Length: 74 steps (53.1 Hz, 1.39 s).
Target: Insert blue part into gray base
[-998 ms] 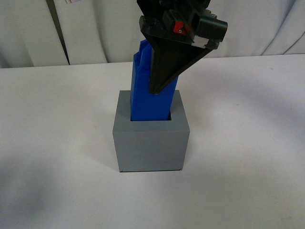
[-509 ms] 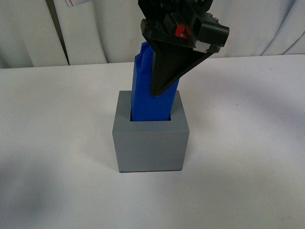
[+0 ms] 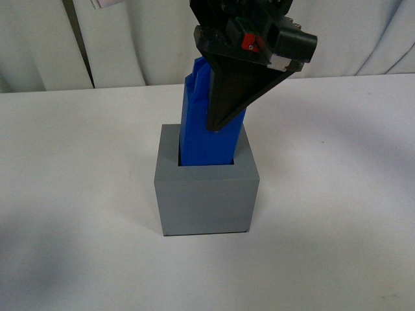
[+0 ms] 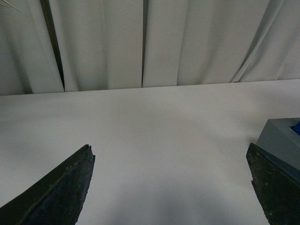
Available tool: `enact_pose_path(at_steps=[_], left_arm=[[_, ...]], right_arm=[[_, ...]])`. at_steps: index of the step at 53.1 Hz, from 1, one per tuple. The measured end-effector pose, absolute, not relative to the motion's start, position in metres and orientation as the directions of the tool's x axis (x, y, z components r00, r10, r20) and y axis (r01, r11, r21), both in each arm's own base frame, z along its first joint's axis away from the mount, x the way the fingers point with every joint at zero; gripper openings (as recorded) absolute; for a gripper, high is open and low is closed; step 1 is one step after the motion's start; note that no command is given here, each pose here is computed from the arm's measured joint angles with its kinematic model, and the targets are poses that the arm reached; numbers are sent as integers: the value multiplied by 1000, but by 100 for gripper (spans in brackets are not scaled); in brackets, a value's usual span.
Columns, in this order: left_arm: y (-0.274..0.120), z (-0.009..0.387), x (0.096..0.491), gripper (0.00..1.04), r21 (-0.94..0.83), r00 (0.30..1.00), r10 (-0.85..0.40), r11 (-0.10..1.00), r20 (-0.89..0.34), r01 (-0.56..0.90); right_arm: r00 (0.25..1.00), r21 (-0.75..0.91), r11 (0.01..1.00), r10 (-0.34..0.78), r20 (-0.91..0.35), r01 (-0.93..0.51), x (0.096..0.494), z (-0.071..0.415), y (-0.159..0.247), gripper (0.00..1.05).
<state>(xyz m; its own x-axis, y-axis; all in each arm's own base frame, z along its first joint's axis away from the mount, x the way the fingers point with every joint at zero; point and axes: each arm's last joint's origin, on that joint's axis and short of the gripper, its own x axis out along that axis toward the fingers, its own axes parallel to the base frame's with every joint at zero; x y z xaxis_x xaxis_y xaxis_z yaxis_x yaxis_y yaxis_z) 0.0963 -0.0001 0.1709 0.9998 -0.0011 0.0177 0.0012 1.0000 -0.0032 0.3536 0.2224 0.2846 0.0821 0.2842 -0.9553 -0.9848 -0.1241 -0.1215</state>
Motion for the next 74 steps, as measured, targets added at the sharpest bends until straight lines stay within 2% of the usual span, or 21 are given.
enact_pose_path(at_steps=[23,36,47,58,61,68,74], left_arm=[[0,171,96,99,-3,1000,-1,1000,18,1],[0,171,96,99,-3,1000,-1,1000,18,1],[0,171,96,99,-4,1000,-1,1000,18,1],[0,171,96,99,-3,1000,-1,1000,18,1],[0,171,96,99,-3,1000,-1,1000,18,1],[0,171,96,99,-3,1000,-1,1000,18,1],[0,171,96,99,-3,1000,-1,1000,18,1]], right_arm=[[102,-142,-121,288,-952,-982,357,285,220,47],[101,-142,-129,281,-955,-981,354,283,221,47],[64,-104,-150,251,-966,-983,351,280,221,47],[82,-124,-153,251,-964,-980,352,279,221,48],[84,-127,-153,258,-962,-980,353,279,221,60],[61,-108,-142,299,-952,-984,352,281,222,78],[59,-105,-104,372,-926,-989,356,293,219,99]])
